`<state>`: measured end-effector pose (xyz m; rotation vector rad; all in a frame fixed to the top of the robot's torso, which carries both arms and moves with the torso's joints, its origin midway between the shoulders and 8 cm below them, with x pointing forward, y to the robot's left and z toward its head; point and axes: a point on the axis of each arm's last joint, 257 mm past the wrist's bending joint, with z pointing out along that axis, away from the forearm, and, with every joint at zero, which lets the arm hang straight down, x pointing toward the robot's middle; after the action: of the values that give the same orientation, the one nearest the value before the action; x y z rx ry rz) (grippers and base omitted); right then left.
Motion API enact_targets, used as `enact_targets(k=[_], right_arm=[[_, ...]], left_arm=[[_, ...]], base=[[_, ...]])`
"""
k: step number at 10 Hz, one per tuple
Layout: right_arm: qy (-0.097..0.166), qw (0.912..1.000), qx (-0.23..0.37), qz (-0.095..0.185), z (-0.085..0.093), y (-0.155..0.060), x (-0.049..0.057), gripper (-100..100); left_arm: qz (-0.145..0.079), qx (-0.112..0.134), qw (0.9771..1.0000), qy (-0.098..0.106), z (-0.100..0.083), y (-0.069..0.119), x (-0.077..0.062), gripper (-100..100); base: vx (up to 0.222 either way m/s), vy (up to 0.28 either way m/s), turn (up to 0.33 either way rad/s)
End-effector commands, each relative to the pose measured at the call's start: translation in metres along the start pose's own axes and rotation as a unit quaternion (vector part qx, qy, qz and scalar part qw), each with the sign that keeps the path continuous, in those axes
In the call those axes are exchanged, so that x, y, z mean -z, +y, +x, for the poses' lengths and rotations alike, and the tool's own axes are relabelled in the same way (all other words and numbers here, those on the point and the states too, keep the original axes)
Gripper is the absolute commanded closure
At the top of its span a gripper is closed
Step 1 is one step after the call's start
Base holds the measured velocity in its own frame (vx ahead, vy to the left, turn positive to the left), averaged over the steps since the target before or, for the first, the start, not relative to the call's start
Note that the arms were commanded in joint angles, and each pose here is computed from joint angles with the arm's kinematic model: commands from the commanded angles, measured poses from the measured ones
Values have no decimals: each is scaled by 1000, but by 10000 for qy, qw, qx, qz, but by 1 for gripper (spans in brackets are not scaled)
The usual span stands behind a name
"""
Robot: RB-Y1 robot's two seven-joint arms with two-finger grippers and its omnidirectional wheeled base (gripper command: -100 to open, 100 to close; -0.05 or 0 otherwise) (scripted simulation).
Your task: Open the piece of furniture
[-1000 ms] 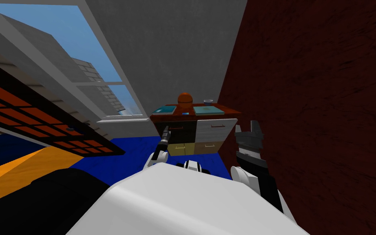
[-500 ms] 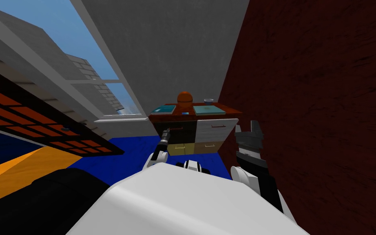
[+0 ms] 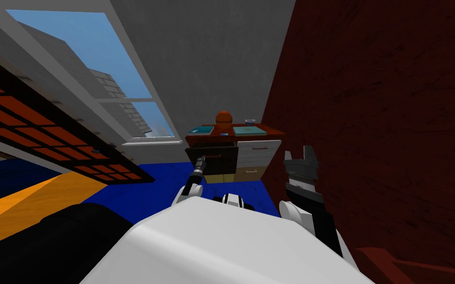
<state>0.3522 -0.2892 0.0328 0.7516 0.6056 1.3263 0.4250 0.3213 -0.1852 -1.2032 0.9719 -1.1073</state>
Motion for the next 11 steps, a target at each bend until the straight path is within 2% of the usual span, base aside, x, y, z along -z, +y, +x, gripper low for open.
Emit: enact_targets(k=[1, 2, 3, 4, 6, 8, 9, 10, 11], right_arm=[[0, 10000, 0, -1, 0, 0, 0, 0], [0, 10000, 0, 0, 0, 0, 0, 0], [0, 10000, 0, 0, 0, 0, 0, 0], [0, 10000, 1, 0, 0, 0, 0, 0], [0, 10000, 0, 0, 0, 0, 0, 0], [0, 10000, 1, 0, 0, 0, 0, 0], [0, 10000, 1, 0, 0, 0, 0, 0], [0, 10000, 0, 0, 0, 0, 0, 0], [0, 10000, 0, 0, 0, 0, 0, 0]], left_arm=[[141, 95, 9996, 209, 12, 1, -18, 100], [113, 121, 9996, 245, 17, 6, -25, 100], [-15, 121, 9996, 242, 17, 19, -24, 100], [205, 171, 9989, 396, 23, 9, -37, 100], [193, 211, 9985, 461, 32, 13, -50, 100], [-29, 203, 9988, 449, 31, 36, -49, 100], [245, 245, 9976, 591, 36, 18, -65, 100], [238, 263, 9974, 627, 42, 20, -73, 100], [141, 266, 9975, 640, 44, 30, -77, 100]], base=[[-138, -53, 59], [-71, -30, 36], [-18, 0, -6], [-94, -36, 78], [-108, -29, 39], [-3, 1, 0], [-106, -52, 73], [-125, -52, 60], [-62, -20, -20]])
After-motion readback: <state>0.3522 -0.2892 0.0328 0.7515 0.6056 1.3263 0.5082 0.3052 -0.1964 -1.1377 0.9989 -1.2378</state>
